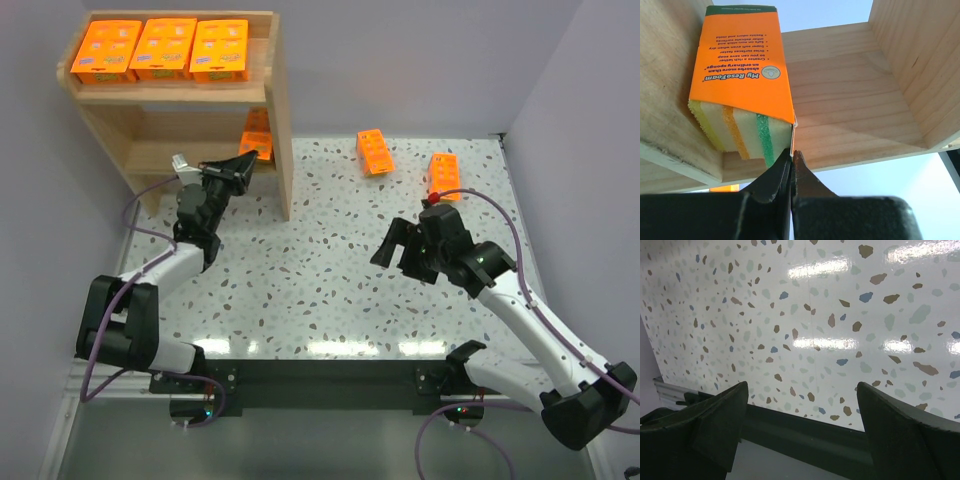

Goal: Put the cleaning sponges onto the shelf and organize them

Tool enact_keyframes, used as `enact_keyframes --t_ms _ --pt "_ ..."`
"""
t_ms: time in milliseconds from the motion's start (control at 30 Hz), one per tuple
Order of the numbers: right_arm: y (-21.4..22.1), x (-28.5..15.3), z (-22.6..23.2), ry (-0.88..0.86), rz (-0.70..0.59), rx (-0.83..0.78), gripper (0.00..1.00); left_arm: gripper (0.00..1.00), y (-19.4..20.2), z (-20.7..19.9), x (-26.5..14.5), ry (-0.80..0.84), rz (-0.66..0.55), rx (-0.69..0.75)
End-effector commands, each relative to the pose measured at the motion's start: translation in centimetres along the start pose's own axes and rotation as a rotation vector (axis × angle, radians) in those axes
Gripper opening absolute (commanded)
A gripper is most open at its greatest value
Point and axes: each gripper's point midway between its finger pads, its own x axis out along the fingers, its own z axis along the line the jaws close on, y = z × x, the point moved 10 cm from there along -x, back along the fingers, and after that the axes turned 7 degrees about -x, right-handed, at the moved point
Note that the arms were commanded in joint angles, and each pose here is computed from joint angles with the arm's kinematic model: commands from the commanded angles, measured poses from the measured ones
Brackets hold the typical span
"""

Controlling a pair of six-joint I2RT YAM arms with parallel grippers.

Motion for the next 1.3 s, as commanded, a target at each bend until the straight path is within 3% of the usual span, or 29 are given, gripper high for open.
enact_keyframes --t_ms 0,133,367,567,767,933,1133,1267 --pt "-0.8 -0.4 0.4 -0.012 -0.040 -0.018 0.93 0.00 1.0 -0.6 -0.3 0.034 0.018 -0.042" --pt "-1.2 -0.3 0.6 -0.012 -0.041 -0.025 0.95 0.05 1.3 -0.4 -1.1 0.012 0.001 -0.078" --pt "-2.1 -0.5 0.8 -0.005 -0.065 -0.039 0.98 0.54 1.3 -1.3 -1.7 0.033 0.000 -0.082" --pt "-4.6 -0.7 0.9 0.104 -0.114 -0.053 0.99 0.73 1.4 -3.2 -3.3 0.061 -0.002 -0.028" --pt "-10.6 1.0 -1.2 0.321 -0.182 -0.068 0.99 0.80 1.8 -5.2 -6.7 -0.005 0.056 0.224" --pt "-16.6 5.7 -5.3 0.594 -0.187 -0.097 0.99 0.83 2.4 -4.6 -10.5 -0.090 0.175 0.376" --pt "-23.5 9.4 -9.7 0.802 -0.285 -0.210 0.99 0.84 3.0 -2.8 -16.3 -0.103 0.261 0.365" --pt "-25.5 13.1 -13.5 0.872 -0.218 -0.241 0.99 0.84 3.0 -2.5 -18.5 -0.089 0.250 0.374"
